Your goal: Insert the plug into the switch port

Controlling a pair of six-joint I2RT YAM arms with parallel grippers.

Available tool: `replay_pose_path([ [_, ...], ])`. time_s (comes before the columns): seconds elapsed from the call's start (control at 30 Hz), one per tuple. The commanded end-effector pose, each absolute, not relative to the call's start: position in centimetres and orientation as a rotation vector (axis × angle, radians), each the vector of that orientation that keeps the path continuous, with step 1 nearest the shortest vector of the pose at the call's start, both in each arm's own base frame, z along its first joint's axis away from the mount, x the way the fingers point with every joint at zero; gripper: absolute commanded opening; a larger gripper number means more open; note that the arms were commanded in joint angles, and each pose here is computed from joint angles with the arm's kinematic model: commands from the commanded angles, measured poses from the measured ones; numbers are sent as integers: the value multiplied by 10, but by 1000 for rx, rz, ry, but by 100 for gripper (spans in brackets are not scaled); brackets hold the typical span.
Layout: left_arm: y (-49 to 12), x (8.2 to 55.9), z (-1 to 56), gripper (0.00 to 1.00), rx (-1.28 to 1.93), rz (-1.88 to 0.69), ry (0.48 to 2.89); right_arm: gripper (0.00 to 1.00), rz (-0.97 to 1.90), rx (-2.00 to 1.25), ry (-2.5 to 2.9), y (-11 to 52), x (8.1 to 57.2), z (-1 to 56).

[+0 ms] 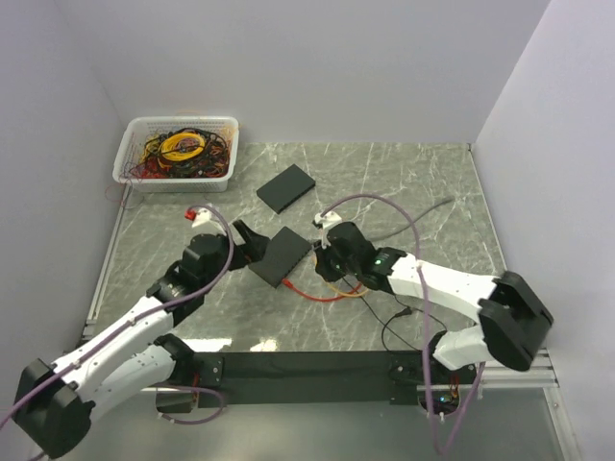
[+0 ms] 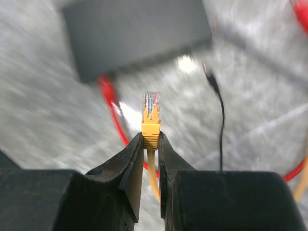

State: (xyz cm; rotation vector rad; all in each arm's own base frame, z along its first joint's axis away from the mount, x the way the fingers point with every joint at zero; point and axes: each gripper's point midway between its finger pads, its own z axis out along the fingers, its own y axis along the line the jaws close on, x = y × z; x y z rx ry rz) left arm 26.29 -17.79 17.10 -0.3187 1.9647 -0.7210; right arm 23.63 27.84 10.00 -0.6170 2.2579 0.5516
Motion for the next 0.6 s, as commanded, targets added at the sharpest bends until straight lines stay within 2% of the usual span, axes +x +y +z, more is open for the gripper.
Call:
replay_pose_path([
  [0.0, -174, 286, 190, 100, -250, -755, 1894, 0, 535, -662, 2348, 282, 233, 91],
  [0.23, -177, 316, 179, 99, -137, -797, 1843, 0, 541, -752, 2434, 299, 229, 65],
  [0.57, -208, 327, 128, 99, 4, -916, 1895, 0, 511, -830, 2517, 314, 234, 36],
])
